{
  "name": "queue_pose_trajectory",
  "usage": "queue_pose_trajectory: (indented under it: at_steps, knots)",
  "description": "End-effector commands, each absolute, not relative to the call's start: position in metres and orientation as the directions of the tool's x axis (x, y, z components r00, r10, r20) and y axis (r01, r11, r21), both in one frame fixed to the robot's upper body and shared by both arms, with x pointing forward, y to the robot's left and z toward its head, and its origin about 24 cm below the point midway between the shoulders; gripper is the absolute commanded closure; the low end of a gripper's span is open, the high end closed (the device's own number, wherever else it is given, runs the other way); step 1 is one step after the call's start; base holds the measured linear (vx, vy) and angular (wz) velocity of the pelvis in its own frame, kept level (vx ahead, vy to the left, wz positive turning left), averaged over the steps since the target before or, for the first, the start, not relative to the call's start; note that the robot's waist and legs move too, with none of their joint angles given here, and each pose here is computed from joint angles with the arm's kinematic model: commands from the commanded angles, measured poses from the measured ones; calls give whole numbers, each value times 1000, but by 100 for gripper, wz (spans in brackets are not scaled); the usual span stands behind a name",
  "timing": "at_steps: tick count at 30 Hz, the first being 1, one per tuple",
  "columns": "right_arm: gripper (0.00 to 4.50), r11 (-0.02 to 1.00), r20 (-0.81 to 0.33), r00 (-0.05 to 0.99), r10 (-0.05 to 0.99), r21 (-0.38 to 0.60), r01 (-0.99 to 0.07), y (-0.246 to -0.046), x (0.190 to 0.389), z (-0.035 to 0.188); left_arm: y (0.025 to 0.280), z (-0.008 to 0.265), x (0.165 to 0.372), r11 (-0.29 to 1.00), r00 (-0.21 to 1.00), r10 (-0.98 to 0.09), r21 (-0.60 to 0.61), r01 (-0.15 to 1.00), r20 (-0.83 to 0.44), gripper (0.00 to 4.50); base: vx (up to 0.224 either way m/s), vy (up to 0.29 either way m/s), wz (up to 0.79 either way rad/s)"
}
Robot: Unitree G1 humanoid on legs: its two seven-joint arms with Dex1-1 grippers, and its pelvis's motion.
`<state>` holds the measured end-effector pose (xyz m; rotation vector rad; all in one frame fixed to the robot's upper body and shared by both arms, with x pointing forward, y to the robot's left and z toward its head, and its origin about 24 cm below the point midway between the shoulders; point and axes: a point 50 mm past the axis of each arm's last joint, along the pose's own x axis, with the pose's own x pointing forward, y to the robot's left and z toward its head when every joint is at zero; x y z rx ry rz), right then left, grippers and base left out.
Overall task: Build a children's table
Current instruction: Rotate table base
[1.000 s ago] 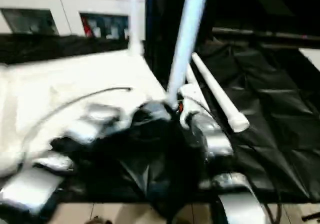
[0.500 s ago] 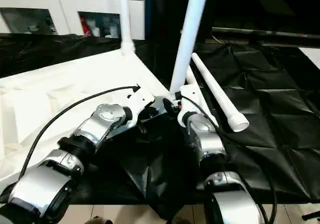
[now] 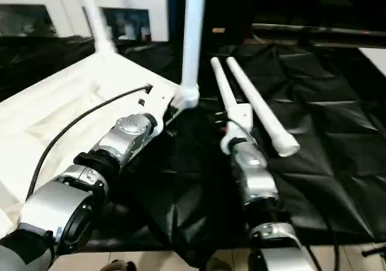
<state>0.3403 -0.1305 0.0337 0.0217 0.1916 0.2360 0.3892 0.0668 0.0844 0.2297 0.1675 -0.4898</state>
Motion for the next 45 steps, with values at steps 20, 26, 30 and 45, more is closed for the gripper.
queue_pose_trajectory:
  at_steps: [20,26,30,45]
  knots:
    - [96,933,-209,912,353,-1,-361,-111,347,36,260,145,354,652,897,38,691,312,-440,274,0,0,0]
    - [96,918,-225,895,385,-10,-397,-102,349,35,297,164,308,565,798,209,736,373,-565,236,0,0,0]
    - [96,910,-226,888,401,-19,-415,-97,350,36,306,167,289,533,732,254,723,440,-633,236,0,0,0]
    - [96,888,-211,869,448,-7,-460,-88,354,40,287,99,265,513,424,40,383,768,-905,236,0,0,0]
